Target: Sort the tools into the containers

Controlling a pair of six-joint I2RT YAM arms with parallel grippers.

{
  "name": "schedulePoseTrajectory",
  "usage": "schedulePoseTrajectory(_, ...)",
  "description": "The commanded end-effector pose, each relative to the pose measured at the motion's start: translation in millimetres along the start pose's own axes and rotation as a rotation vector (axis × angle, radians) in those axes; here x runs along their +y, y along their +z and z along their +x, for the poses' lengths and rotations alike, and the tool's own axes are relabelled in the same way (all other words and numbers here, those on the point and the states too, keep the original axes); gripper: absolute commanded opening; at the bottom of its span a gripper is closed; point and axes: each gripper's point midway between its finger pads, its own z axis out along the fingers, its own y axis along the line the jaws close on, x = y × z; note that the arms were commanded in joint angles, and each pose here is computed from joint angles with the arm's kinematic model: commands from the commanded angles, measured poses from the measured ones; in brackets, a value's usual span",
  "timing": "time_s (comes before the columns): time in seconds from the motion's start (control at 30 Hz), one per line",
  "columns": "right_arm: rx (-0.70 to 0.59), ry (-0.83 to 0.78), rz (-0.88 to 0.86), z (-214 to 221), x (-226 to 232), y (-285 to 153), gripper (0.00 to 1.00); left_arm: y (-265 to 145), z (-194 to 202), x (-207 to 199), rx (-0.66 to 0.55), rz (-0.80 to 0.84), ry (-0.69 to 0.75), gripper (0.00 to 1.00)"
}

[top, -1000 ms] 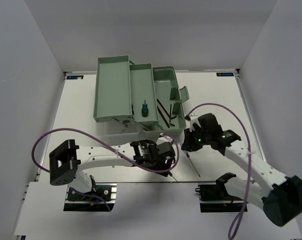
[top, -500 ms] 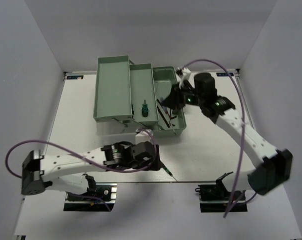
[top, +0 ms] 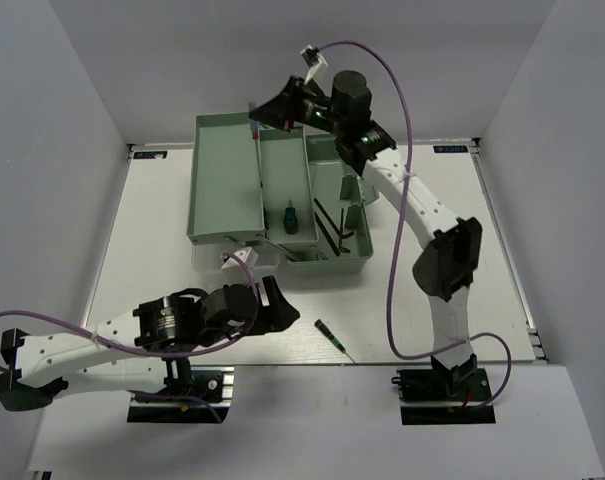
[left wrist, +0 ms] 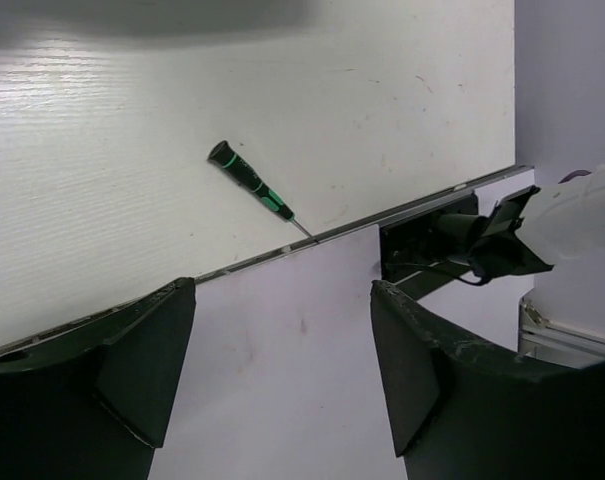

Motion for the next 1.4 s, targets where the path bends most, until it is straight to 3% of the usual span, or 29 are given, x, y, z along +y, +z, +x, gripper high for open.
schedulePoseTrajectory(0.0, -0.067, 0.043, -0.126, -21.7, 48.2, 20.1, 0.00, 0.9, 0.4, 12.5, -0.016, -0.043, 0.002, 0.81)
schedulePoseTrajectory(0.27, 0.034, 0.054, -0.064, 53.1, 8.0, 56.7, 0.00, 9.7, 2.3, 8.4, -0.008, -0.069, 0.014, 0.81)
schedulePoseTrajectory(0.5, 0.100, 0.004, -0.042, 72.5, -17.8, 52.9, 0.45, 32.4, 11.6, 3.0, 0.027, -0.154, 0.038, 0.81)
schedulePoseTrajectory(0.67, 0.091, -0.058, -0.045, 51.9, -5.5, 34.5, 0.52, 64.0, 26.4, -9.6, 0.071, -0.213, 0.048, 0.81)
schedulePoseTrajectory(0.8, 0.113, -0.127, 0.078, 24.4, -22.5, -15.6, 0.56, 88.0, 30.4, -29.2, 0.084, -0.262, 0.029, 0.81)
schedulePoseTrajectory(0.83, 0.095, -0.240, 0.112, 10.9, -20.3, -31.5, 0.60, 100.8, 39.0, -24.0, 0.102, -0.317, 0.040, 0.79)
schedulePoseTrajectory(0.9, 0.191, -0.257, 0.263, 35.8, -58.7, -72.7, 0.58, 106.1, 39.2, -31.0, 0.109, -0.367, 0.010, 0.78)
schedulePoseTrajectory(0.93, 0.162, -0.285, 0.317, 21.3, -56.4, -98.0, 0.51, 111.1, 41.0, -29.4, 0.122, -0.395, 0.001, 0.78)
schedulePoseTrajectory(0.97, 0.189, -0.357, 0.372, 24.4, -70.6, -115.9, 0.28, 119.6, 47.9, -28.6, 0.140, -0.437, -0.008, 0.78)
schedulePoseTrajectory(1.0, 0.259, -0.313, 0.441, 53.4, -95.2, -147.0, 0.18, 123.8, 50.8, -26.9, 0.142, -0.459, -0.015, 0.76)
schedulePoseTrajectory(1.07, 0.298, -0.339, 0.551, 59.0, -112.4, -199.5, 0.03, 130.8, 59.1, -26.6, 0.177, -0.483, -0.054, 0.76)
schedulePoseTrajectory(1.2, 0.455, -0.248, 0.660, 120.1, -135.0, -275.6, 0.06, 142.5, 78.7, -17.6, 0.217, -0.541, -0.115, 0.76)
schedulePoseTrajectory(1.3, 0.470, -0.197, 0.686, 152.9, -136.6, -312.9, 0.14, 148.0, 92.3, -8.1, 0.248, -0.583, -0.138, 0.76)
schedulePoseTrajectory(1.37, 0.436, -0.211, 0.679, 150.7, -125.6, -322.3, 0.16, 154.1, 96.7, 0.4, 0.259, -0.614, -0.136, 0.76)
